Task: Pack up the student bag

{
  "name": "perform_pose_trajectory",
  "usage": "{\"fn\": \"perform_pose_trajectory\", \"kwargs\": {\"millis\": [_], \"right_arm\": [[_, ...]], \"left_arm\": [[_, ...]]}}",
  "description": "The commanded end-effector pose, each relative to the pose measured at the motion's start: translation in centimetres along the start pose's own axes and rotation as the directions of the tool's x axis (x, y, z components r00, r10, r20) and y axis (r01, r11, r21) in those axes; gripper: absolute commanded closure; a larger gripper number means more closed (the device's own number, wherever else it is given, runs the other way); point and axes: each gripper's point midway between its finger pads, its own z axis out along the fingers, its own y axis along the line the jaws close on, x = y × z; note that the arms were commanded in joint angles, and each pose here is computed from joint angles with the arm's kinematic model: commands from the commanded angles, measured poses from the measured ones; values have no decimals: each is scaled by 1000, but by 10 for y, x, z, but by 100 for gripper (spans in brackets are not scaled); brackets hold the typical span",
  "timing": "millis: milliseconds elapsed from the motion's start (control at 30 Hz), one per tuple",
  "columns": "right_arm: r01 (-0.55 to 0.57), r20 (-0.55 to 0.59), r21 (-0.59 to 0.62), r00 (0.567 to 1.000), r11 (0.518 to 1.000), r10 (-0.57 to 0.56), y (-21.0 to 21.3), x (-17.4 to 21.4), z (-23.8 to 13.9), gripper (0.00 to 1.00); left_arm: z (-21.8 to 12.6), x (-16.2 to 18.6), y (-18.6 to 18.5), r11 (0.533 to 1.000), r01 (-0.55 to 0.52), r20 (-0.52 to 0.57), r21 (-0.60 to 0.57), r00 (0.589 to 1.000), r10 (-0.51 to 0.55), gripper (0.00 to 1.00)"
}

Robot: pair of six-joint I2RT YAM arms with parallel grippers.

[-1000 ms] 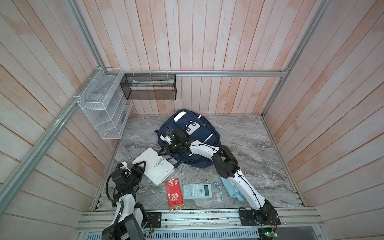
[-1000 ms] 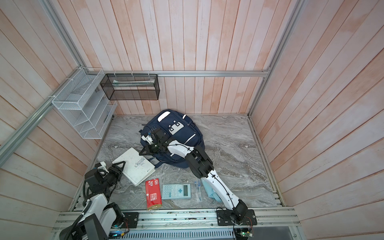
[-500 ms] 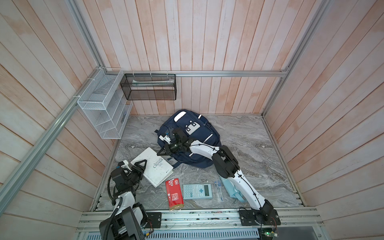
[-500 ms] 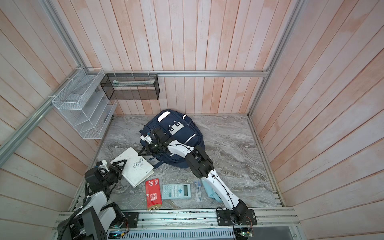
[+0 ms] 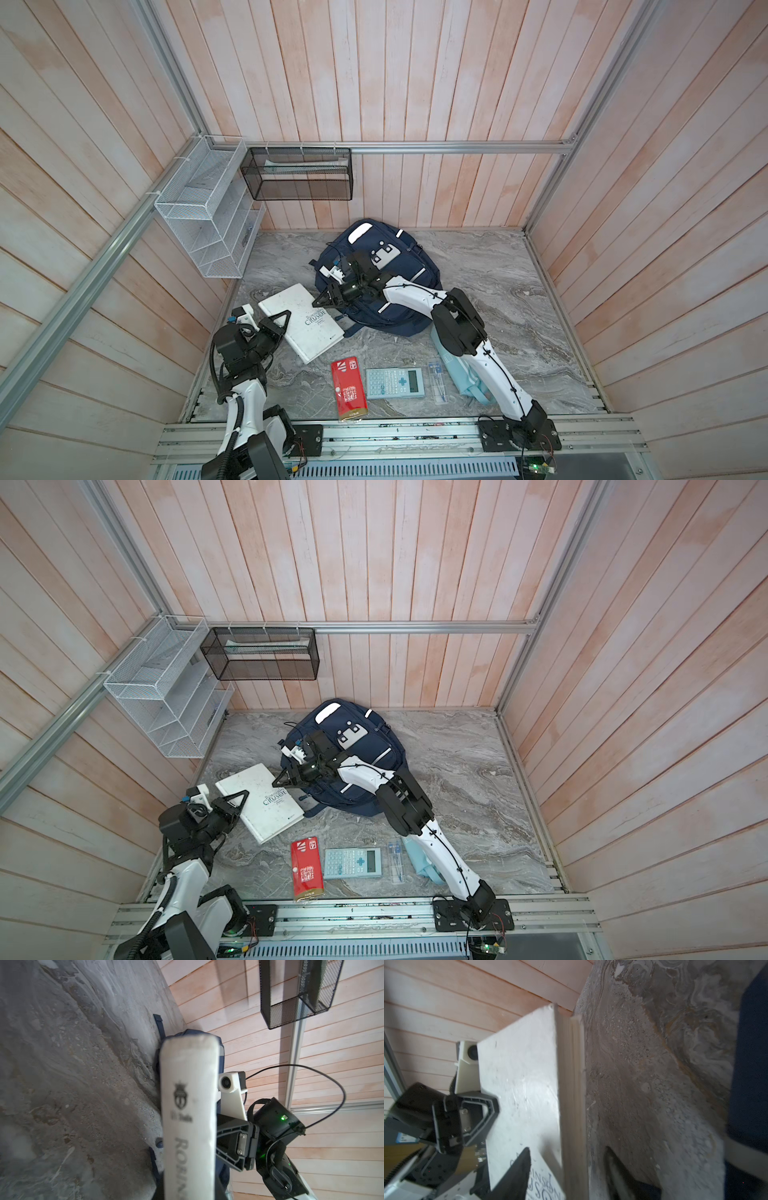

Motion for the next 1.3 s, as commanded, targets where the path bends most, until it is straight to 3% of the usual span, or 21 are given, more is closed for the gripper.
{"fn": "perform_pose_trajectory", "kwargs": {"millis": [0,67,267,367,500,567,667,700,767,867,933,967,1100,1167,1267], "right_arm": [[71,76,47,994,996,-74,16,-16,-47,20],[85,88,42,992,996,-88,24,-15,-63,9],[202,80,-146,978,969,-192,75,2,-80,12],[220,111,-172,973,960,-203,86,10,-94,28],[230,140,-171,968,958,-207,91,21,-110,33],[231,127,-181,969,956,-210,93,28,-110,46],[227,145,-174,968,958,-203,92,35,-118,77],[223,164,-158,967,962,-197,89,36,-126,88],[209,207,-122,961,970,-181,85,38,-144,100],[163,317,-22,937,986,-148,74,39,-188,100],[115,404,62,905,991,-130,65,42,-226,100],[69,450,103,887,992,-109,57,44,-246,100],[-73,599,223,797,972,-78,32,63,-322,100],[-130,644,262,761,956,-74,20,75,-352,100],[-240,712,329,698,913,-73,2,94,-397,100]], "left_arm": [[-11,-15,-70,974,-110,11,196,994,110,100],[-16,-15,-93,957,-114,3,266,993,118,100],[-7,9,-148,903,-141,-78,407,979,188,100],[-5,13,-166,884,-153,-82,441,974,210,100],[10,28,-171,874,-143,-128,464,966,226,100],[18,37,-175,862,-139,-143,488,961,237,100],[30,44,-175,864,-149,-161,481,954,254,100],[33,44,-173,867,-149,-168,476,952,255,95],[40,46,-169,873,-153,-181,462,948,262,72],[55,49,-156,896,-186,-192,403,940,281,25],[69,54,-149,906,-231,-202,354,927,316,8],[76,57,-146,907,-264,-204,328,917,341,5],[117,77,-134,890,-416,-259,187,853,454,4],[137,95,-136,842,-516,-302,157,787,538,6],[170,128,-133,710,-694,-376,123,629,680,8]]}}
